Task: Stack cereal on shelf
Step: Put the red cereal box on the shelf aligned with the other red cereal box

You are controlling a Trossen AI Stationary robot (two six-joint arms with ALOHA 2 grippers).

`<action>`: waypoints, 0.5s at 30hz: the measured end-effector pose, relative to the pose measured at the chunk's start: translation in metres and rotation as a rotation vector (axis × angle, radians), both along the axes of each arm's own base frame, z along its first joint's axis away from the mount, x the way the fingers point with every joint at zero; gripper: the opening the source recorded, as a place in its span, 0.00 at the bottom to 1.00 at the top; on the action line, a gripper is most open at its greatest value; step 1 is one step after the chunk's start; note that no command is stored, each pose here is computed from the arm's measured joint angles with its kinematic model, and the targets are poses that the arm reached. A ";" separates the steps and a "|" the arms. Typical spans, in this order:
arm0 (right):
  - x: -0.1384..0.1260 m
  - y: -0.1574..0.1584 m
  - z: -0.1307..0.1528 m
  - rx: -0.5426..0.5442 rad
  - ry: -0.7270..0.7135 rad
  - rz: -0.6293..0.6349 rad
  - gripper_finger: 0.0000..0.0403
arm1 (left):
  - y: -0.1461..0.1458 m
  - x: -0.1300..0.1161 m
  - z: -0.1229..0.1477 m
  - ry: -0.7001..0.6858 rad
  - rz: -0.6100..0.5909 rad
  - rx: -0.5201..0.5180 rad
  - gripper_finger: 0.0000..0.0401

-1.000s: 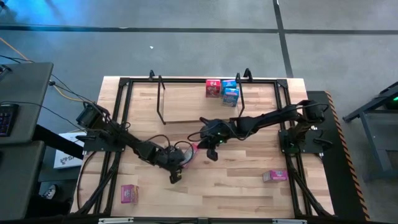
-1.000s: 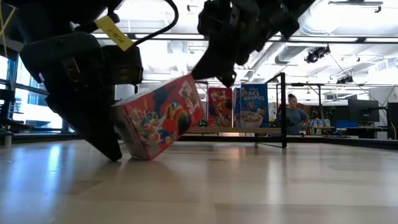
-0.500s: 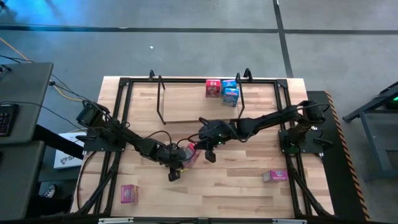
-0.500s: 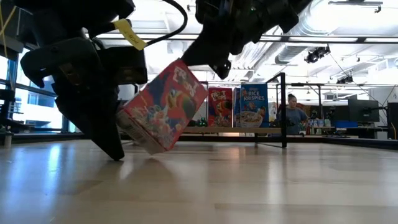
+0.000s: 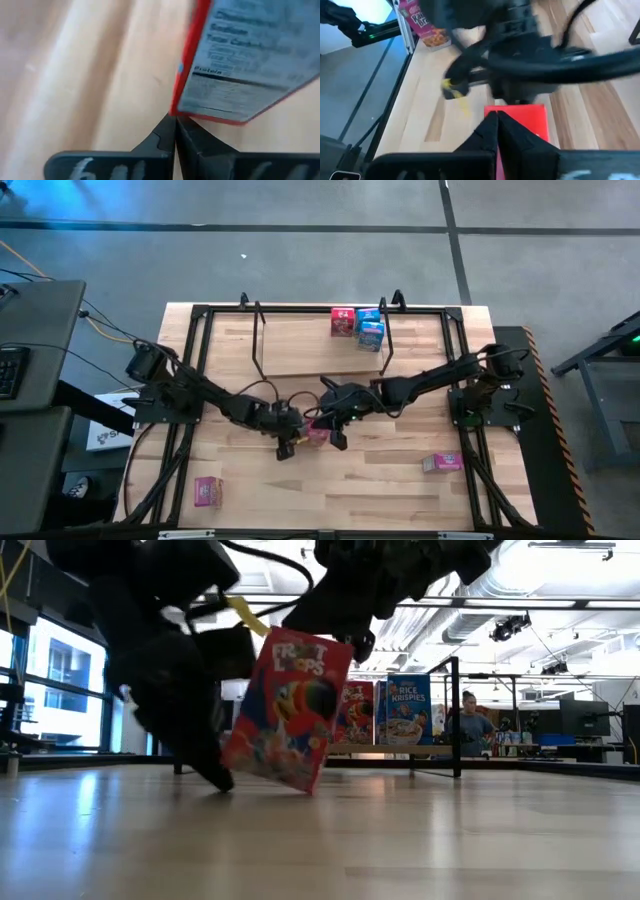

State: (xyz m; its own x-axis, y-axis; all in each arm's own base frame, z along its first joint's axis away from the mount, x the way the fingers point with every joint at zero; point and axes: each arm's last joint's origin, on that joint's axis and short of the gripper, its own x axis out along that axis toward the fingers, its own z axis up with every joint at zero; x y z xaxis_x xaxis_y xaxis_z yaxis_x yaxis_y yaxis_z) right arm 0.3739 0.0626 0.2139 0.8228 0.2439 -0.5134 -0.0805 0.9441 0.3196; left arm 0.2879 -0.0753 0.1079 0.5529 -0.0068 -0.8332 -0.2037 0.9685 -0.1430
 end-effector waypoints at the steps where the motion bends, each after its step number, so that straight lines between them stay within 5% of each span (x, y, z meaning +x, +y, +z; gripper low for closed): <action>1: 0.000 0.001 0.000 -0.001 0.001 0.000 0.00 | 0.003 0.001 0.000 -0.005 0.005 0.006 0.00; 15: 0.003 -0.003 -0.007 -0.003 0.012 -0.047 0.00 | 0.021 0.001 0.008 0.007 0.021 -0.012 0.00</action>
